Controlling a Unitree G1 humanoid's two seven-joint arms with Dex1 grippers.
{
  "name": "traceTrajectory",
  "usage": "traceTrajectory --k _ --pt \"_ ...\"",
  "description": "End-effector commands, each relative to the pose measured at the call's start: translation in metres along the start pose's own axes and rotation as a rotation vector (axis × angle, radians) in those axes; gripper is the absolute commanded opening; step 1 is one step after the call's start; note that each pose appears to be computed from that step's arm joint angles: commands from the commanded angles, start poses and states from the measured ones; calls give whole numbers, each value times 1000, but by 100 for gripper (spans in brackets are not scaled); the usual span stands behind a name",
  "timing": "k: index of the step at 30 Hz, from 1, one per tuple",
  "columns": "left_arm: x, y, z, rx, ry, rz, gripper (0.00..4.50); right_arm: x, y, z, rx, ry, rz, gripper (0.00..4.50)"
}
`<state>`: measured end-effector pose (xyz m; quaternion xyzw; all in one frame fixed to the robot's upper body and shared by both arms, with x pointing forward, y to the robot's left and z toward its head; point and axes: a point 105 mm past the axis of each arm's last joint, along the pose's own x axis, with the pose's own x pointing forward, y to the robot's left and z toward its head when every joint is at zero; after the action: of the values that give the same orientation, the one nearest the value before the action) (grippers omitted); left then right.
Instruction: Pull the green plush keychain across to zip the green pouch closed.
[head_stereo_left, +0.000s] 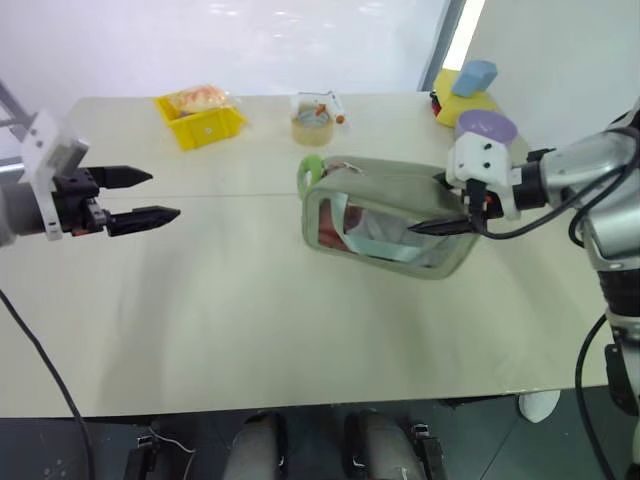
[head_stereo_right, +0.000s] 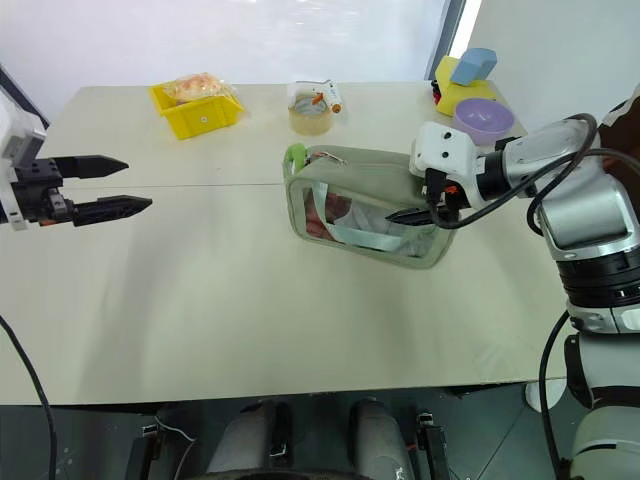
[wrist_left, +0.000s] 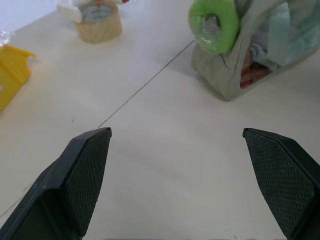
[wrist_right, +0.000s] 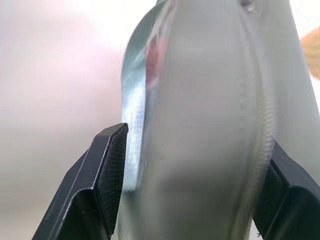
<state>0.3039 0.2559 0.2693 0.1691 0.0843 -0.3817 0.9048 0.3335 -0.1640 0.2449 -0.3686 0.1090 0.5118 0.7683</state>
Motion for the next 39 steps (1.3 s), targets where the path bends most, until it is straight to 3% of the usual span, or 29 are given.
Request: traceTrajectory --k 1,5,12,18,25,33,34,39 --pt "-3 2 9 39 -19 10 450 -5 0 0 8 -28 -24 189" --pt "-5 2 10 42 -14 9 450 -3 3 3 -30 -23 -20 4" --pt "-7 3 10 47 -9 14 450 -2 -3 35 -134 -41 -40 4" --pt "-7 5 12 53 -9 20 450 19 10 69 -240 -186 -14 4" --pt "-4 2 13 55 -13 10 450 55 15 48 -367 -115 -19 4" --pt "-6 2 13 55 -7 12 450 67 30 56 -321 -135 53 4" --pt "-6 2 12 54 -6 13 450 65 30 59 -306 -142 56 85" --pt "-7 2 11 50 -4 13 450 43 20 73 -261 -193 23 314"
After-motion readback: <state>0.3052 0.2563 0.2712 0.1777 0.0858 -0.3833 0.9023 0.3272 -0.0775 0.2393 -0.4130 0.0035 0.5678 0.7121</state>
